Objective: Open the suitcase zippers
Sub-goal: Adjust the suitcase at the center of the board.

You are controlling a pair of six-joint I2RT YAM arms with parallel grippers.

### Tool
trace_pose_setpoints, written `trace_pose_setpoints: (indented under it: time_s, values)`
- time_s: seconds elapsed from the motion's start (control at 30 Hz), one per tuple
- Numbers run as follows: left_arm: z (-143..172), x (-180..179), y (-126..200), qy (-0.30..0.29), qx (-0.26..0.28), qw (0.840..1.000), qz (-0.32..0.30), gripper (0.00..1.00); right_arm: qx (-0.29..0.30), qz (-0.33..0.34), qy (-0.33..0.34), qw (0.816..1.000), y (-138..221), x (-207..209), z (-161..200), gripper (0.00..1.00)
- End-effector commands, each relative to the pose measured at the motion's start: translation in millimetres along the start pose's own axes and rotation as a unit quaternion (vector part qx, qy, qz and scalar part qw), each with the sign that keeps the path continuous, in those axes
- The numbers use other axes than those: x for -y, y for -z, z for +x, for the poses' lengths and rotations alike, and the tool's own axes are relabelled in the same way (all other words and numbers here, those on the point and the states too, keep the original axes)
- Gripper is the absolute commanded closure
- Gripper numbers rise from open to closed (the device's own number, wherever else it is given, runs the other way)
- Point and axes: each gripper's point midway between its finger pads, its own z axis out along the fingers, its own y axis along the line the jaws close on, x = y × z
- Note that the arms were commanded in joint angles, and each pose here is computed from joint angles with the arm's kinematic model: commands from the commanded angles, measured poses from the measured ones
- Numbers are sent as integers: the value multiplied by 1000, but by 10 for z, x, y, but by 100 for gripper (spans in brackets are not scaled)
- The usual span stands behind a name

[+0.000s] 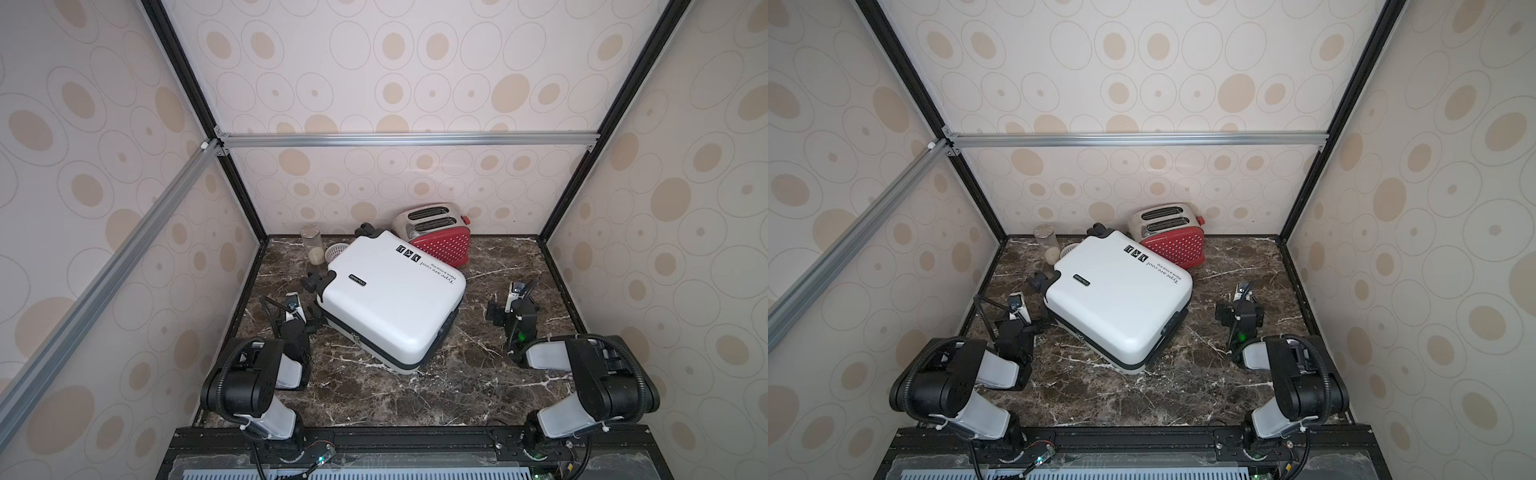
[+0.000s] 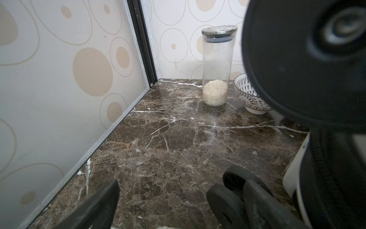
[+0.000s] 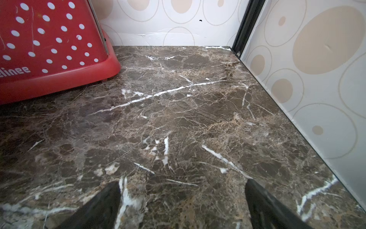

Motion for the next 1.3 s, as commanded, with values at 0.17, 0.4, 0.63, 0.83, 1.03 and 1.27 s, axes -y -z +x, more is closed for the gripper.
trace_pose_setpoints:
  time_s: [0.17,0.4,0.63,0.83,1.03,1.27]
  values:
    - [-307,36,-55,11,51,999,6,1,14,8,1,1000,-31,30,-92,0]
    - [-304,39,-53,10,51,999,6,1,14,8,1,1000,-32,31,-92,0]
    - [-302,39,-52,10,51,999,6,1,15,8,1,1000,-31,30,-94,0]
    - [-305,33,-54,11,51,999,5,1,14,8,0,1000,-32,31,-91,0]
    - [-303,38,-51,11,51,999,6,1,14,9,0,1000,-32,33,-90,0]
    - [-501,-168,330,42,118,992,-16,4,35,16,-8,999,177,114,-302,0]
